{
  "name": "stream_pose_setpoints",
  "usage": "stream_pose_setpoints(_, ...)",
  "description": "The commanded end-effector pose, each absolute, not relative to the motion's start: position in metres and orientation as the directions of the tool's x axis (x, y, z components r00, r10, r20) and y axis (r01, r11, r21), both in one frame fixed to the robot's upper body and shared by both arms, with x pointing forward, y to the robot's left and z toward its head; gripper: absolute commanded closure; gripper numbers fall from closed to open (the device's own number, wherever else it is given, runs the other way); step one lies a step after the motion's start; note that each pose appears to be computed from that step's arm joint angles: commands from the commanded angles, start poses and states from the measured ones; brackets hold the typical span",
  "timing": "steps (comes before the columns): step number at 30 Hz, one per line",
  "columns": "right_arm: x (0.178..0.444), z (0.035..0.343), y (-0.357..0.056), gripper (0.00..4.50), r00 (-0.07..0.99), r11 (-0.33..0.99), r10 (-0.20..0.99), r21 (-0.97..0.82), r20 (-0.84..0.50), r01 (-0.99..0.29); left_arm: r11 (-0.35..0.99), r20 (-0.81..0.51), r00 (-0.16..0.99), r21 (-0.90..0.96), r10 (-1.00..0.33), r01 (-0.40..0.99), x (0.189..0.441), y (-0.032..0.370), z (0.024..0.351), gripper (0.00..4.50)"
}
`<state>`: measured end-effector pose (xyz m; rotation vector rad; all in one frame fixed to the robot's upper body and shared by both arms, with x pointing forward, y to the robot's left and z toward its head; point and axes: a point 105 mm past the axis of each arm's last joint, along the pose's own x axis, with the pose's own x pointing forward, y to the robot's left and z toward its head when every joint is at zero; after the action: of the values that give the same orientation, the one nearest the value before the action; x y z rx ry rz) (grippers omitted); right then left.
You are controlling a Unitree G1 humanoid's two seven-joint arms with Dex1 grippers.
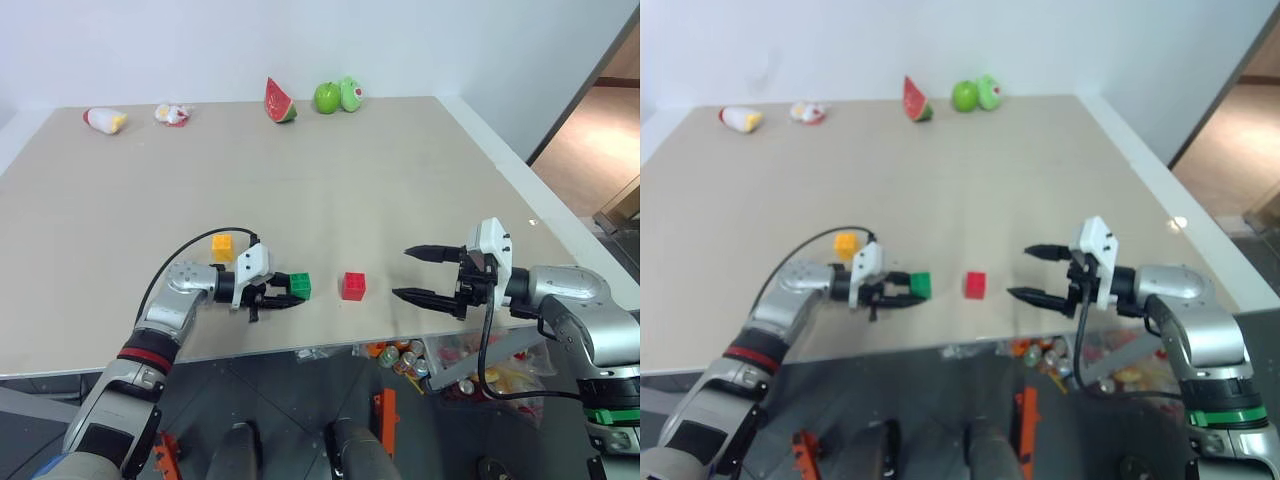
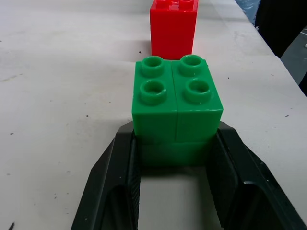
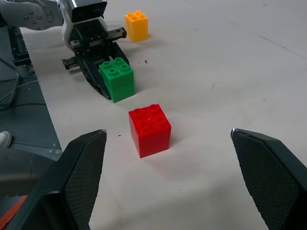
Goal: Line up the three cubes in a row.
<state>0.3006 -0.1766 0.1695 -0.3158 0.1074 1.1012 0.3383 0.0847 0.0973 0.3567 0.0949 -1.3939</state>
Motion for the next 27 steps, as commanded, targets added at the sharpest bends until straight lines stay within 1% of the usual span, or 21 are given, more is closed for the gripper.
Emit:
stream_pose_setpoints(1, 0.302, 0.180, -0.176, 0.19, 0.462, 0.411, 0.859, -0.241, -0.221, -0.879, 0.155, -0.256, 0.213, 0.225, -0.943, 0.962, 0.341, 0.084, 0.105, 1.87)
stream_pose_setpoints(2, 0.302, 0.180, -0.176, 0.19, 0.463, 0.411, 0.859, -0.241, -0.221, -0.879, 0.165, -0.256, 0.223, 0.231, -0.941, 0.959, 0.342, 0.085, 0.105, 1.46)
stream_pose_setpoints(3, 0.302, 0.180, -0.177, 0.19, 0.463, 0.412, 0.858, -0.241, -0.222, -0.879, 0.178, -0.251, 0.238, 0.239, -0.938, 0.955, 0.342, 0.087, 0.106, 1.19)
stream_pose_setpoints(5, 0.301, 0.180, -0.178, 0.19, 0.466, 0.414, 0.856, -0.242, -0.223, -0.877, 0.193, -0.253, 0.249, 0.227, -0.935, 0.955, 0.339, 0.098, 0.108, 1.19)
stream_pose_setpoints(9, 0.301, 0.181, -0.181, 0.19, 0.468, 0.416, 0.854, -0.242, -0.226, -0.876, 0.254, -0.275, 0.320, 0.250, -0.907, 0.934, 0.332, 0.132, 0.113, 1.19)
stream_pose_setpoints(11, 0.302, 0.181, -0.182, 0.19, 0.467, 0.414, 0.854, -0.243, -0.229, -0.877, 0.268, -0.292, 0.340, 0.259, -0.894, 0.928, 0.321, 0.149, 0.116, 1.19)
stream_pose_setpoints(14, 0.304, 0.183, -0.181, 0.19, 0.458, 0.404, 0.859, -0.249, -0.229, -0.880, 0.279, -0.305, 0.350, 0.254, -0.886, 0.926, 0.299, 0.166, 0.126, 1.19)
stream_pose_setpoints(17, 0.309, 0.185, -0.178, 0.19, 0.446, 0.388, 0.866, -0.257, -0.226, -0.885, 0.299, -0.309, 0.361, 0.231, -0.880, 0.926, 0.275, 0.174, 0.135, 1.19)
stream_pose_setpoints(19, 0.311, 0.187, -0.175, 0.19, 0.436, 0.376, 0.872, -0.264, -0.222, -0.888, 0.326, -0.302, 0.384, 0.226, -0.873, 0.918, 0.268, 0.177, 0.141, 1.19)
stream_pose_setpoints(22, 0.318, 0.196, -0.158, 0.19, 0.404, 0.341, 0.895, -0.294, -0.188, -0.893, 0.478, -0.226, 0.518, 0.209, -0.825, 0.853, 0.269, 0.190, 0.154, 1.19)
stream_pose_setpoints(24, 0.319, 0.205, -0.143, 0.19, 0.364, 0.305, 0.918, -0.311, -0.155, -0.900, 0.612, -0.154, 0.638, 0.188, -0.754, 0.768, 0.279, 0.206, 0.161, 1.19)
stream_pose_setpoints(25, 0.320, 0.208, -0.138, 0.19, 0.350, 0.292, 0.925, -0.317, -0.145, -0.902, 0.663, -0.135, 0.686, 0.181, -0.715, 0.726, 0.283, 0.214, 0.162, 1.19)
stream_pose_setpoints(27, 0.320, 0.213, -0.130, 0.19, 0.322, 0.265, 0.937, -0.325, -0.133, -0.908, 0.734, -0.139, 0.753, 0.170, -0.643, 0.658, 0.289, 0.230, 0.156, 1.19)
